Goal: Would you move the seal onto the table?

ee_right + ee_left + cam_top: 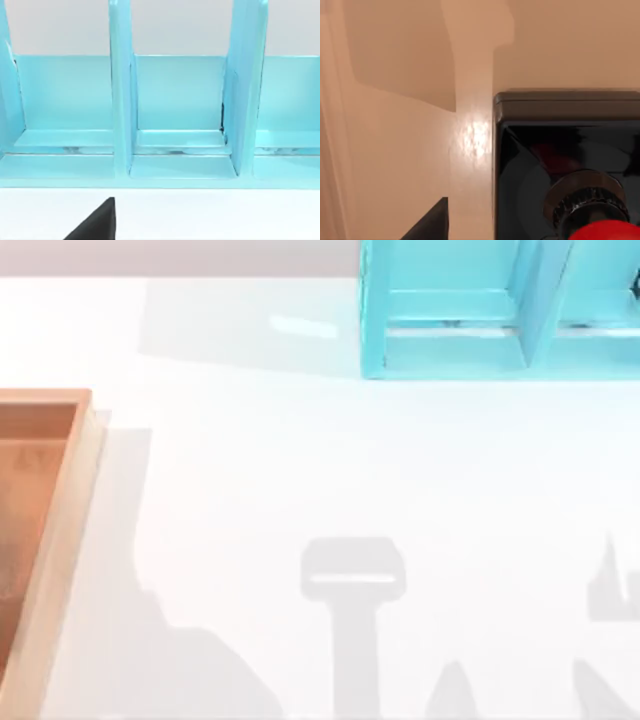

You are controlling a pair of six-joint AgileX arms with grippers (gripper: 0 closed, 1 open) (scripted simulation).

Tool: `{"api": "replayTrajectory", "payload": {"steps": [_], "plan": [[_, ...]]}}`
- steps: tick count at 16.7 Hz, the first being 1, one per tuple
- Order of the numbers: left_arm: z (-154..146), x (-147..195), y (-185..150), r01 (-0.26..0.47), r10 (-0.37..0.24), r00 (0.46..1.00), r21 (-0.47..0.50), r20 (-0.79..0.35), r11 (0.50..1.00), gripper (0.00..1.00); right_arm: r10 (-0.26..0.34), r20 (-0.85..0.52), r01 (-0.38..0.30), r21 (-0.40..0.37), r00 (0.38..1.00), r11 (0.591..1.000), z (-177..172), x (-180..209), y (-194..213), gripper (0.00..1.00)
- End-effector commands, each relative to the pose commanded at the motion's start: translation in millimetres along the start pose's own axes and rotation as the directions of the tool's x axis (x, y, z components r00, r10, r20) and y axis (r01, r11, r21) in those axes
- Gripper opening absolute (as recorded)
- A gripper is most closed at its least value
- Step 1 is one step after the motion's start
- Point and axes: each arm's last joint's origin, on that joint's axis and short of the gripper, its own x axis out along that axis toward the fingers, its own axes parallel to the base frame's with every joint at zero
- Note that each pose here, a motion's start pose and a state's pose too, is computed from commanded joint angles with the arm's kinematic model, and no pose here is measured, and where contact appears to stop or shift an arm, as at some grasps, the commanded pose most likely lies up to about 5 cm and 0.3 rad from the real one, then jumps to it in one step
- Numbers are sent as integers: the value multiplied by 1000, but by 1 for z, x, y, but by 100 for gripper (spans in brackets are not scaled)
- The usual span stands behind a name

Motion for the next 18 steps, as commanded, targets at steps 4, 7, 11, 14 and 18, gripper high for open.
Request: {"api": "replayTrajectory", "payload": {"steps": [4,7,11,14,18], "plan": [[0,0,0,0,0,1000,0,0,1000,47,0,0,0,0,1000,1000,0,0,0,100],[0,0,0,0,0,1000,0,0,1000,25,0,0,0,0,1000,1000,0,0,0,100],[0,0,0,0,0,1000,0,0,1000,0,0,0,0,0,1000,1000,0,0,0,100],[0,0,0,0,0,1000,0,0,1000,0,0,0,0,0,1000,1000,0,0,0,100],[0,0,0,0,0,1000,0,0,1000,0,0,0,0,0,1000,1000,0,0,0,100]]}}
